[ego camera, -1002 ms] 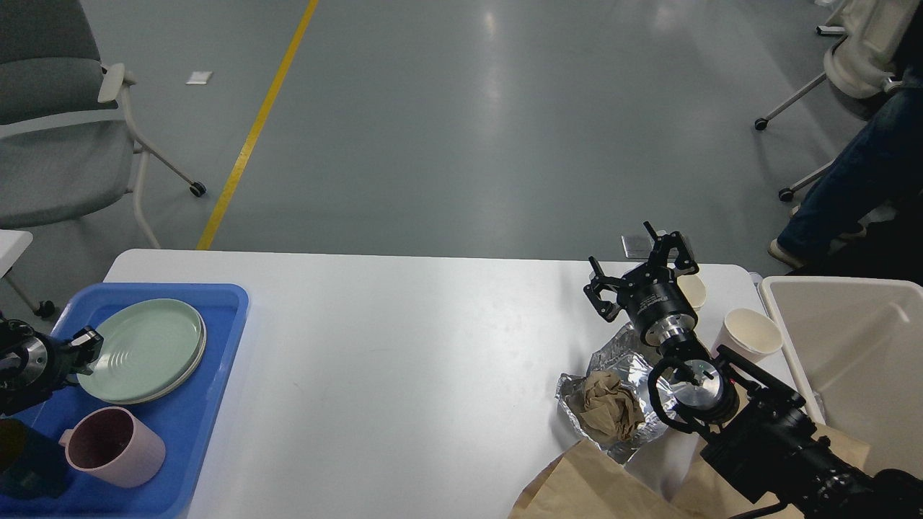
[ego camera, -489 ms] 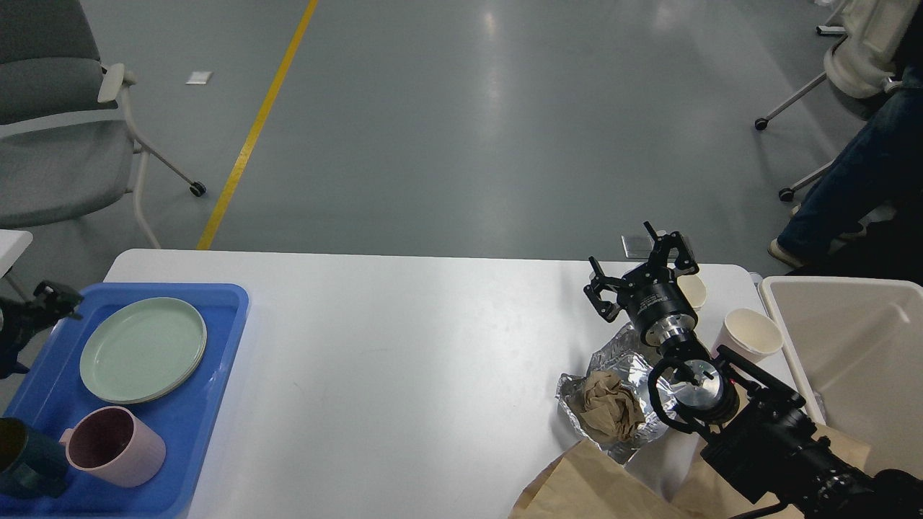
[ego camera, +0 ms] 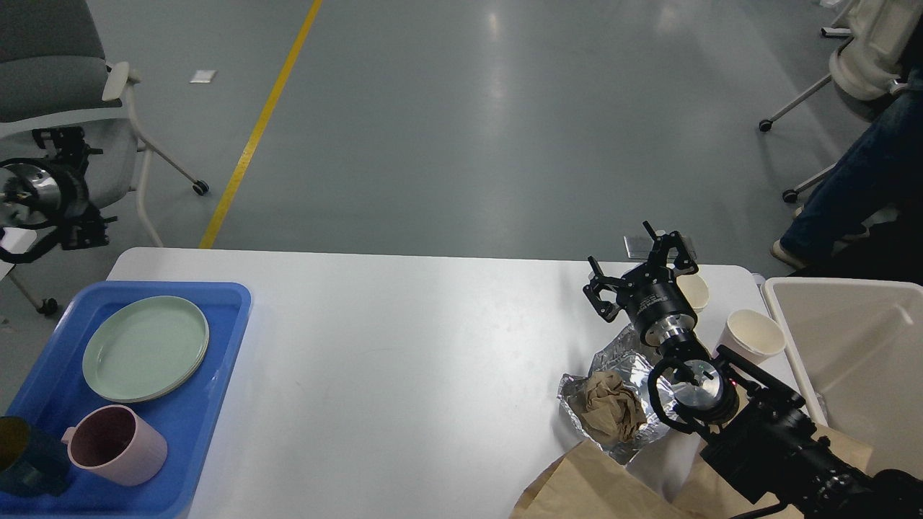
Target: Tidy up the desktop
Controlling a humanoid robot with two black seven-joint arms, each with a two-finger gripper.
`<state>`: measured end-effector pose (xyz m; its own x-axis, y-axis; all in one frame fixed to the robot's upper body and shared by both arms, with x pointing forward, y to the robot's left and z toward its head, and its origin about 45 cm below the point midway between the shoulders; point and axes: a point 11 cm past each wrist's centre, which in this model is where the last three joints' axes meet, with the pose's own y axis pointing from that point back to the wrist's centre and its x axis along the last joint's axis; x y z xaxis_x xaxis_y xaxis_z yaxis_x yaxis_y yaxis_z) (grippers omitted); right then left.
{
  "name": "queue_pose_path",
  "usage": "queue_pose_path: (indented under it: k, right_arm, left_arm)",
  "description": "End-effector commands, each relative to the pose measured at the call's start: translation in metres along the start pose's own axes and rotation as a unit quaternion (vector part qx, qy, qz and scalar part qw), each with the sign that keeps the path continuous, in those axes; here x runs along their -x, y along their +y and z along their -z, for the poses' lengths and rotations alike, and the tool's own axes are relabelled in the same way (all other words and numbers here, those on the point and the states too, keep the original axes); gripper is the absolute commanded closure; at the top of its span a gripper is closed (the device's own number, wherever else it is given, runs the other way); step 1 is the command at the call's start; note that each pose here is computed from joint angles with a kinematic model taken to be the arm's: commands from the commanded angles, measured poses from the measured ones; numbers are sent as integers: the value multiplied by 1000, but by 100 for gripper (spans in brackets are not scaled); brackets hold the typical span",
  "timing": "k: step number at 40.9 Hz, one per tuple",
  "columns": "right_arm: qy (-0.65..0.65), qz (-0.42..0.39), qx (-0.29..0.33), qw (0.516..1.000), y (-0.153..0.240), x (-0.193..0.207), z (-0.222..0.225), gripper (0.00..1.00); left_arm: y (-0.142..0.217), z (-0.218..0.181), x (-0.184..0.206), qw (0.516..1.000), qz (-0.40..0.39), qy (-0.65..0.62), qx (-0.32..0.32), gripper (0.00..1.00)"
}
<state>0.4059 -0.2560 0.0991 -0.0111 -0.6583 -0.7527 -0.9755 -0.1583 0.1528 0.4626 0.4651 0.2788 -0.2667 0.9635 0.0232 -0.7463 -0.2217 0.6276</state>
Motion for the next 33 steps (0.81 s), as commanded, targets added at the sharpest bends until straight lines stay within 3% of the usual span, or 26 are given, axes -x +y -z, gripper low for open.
queue_pose_path:
  k: [1,5,14,19,27,33]
  right_arm:
    - [0,-1,0,1000,0,0,0,0]
    - [1,-2,0,1000,0,-1,0,0]
    - [1,-2,0,1000,0,-1,0,0]
    - [0,-2,-1,1000,0,-1,0,0]
    - [1,-2,0,1000,0,-1,0,0]
    - [1,-2,0,1000,0,-1,0,0]
  left_arm:
    - [-8,-9,42,998,7,32,62,3]
    - [-13,-10,78,994,27,30,105,3]
    - [-14,-28,94,971,29,82,224,3]
    - [-23,-22,101,965,14,154,211,3]
    - [-22,-17,149,946,67,255,188,3]
    - [-24,-10,153,945,67,265,180,3]
